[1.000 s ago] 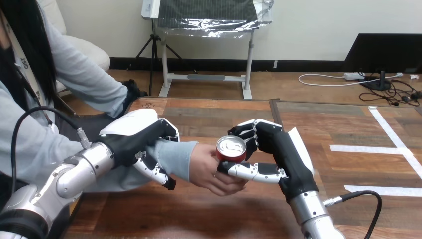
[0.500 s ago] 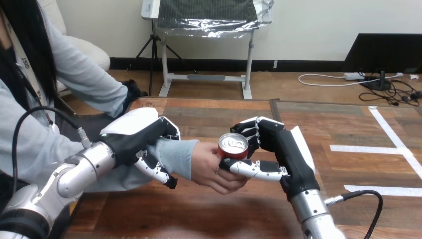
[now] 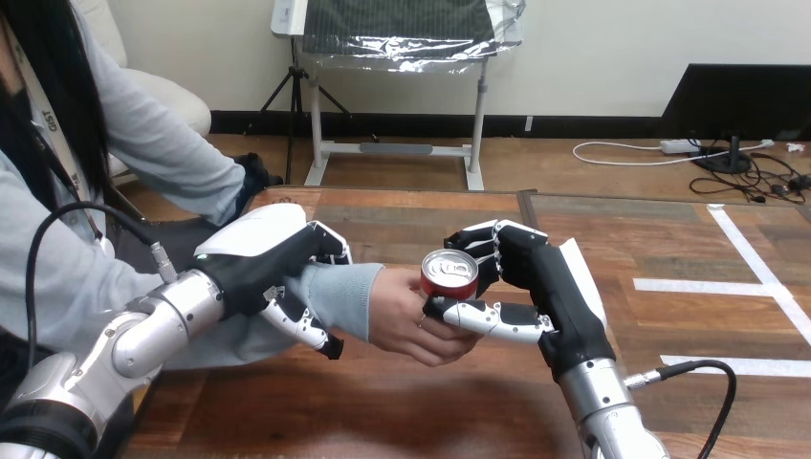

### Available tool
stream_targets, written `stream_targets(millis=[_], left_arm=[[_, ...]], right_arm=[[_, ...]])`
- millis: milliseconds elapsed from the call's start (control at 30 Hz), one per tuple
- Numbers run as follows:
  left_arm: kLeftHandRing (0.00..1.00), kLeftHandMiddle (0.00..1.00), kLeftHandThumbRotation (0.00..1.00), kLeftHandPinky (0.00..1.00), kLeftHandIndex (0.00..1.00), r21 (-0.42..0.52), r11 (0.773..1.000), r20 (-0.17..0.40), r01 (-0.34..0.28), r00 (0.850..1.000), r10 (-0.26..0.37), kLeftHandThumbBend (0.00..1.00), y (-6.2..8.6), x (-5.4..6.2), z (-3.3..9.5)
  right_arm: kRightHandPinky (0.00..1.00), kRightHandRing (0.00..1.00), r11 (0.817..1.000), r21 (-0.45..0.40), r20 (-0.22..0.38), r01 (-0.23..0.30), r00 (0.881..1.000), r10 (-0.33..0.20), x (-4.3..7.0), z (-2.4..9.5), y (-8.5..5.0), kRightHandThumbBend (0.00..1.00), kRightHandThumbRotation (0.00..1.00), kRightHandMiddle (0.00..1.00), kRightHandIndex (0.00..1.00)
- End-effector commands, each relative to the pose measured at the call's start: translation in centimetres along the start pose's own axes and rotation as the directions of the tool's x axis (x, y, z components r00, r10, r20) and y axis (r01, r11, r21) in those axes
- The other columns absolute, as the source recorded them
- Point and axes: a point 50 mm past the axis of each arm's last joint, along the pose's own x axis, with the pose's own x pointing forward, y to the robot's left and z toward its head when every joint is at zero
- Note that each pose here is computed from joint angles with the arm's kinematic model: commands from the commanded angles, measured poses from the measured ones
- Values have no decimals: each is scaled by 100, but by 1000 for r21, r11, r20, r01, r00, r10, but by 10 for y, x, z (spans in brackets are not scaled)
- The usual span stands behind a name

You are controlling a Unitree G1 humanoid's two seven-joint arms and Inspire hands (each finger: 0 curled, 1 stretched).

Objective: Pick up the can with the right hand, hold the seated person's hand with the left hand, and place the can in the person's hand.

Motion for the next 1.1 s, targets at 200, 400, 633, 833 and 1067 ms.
stream_targets(millis=[200, 400, 633, 833, 1067], left_arm=[[67, 71, 18, 60, 74, 50, 995, 49, -81, 996, 79, 99, 22, 11, 12], [80, 82, 30, 76, 85, 47, 995, 49, -86, 995, 84, 100, 18, 7, 11], [91, 91, 42, 89, 94, 41, 995, 54, -90, 995, 88, 100, 14, 3, 10], [96, 97, 47, 93, 98, 9, 996, 59, -90, 994, 90, 100, 10, -1, 9], [99, 99, 50, 95, 100, -1, 995, 74, -102, 992, 102, 100, 5, -6, 9]], right_arm=[[76, 81, 994, -94, 45, -51, 997, 55, 26, 19, -4, 91, 22, 82, 84], [88, 91, 988, -142, 18, -53, 998, 56, 25, 16, -9, 98, 37, 92, 95], [92, 95, 987, -154, -2, -53, 999, 53, 24, 13, -14, 100, 46, 97, 99], [93, 97, 983, -176, -17, -59, 998, 57, 23, 11, -18, 100, 52, 99, 100], [92, 98, 981, -186, -30, -57, 998, 52, 22, 8, -22, 100, 56, 100, 100]])
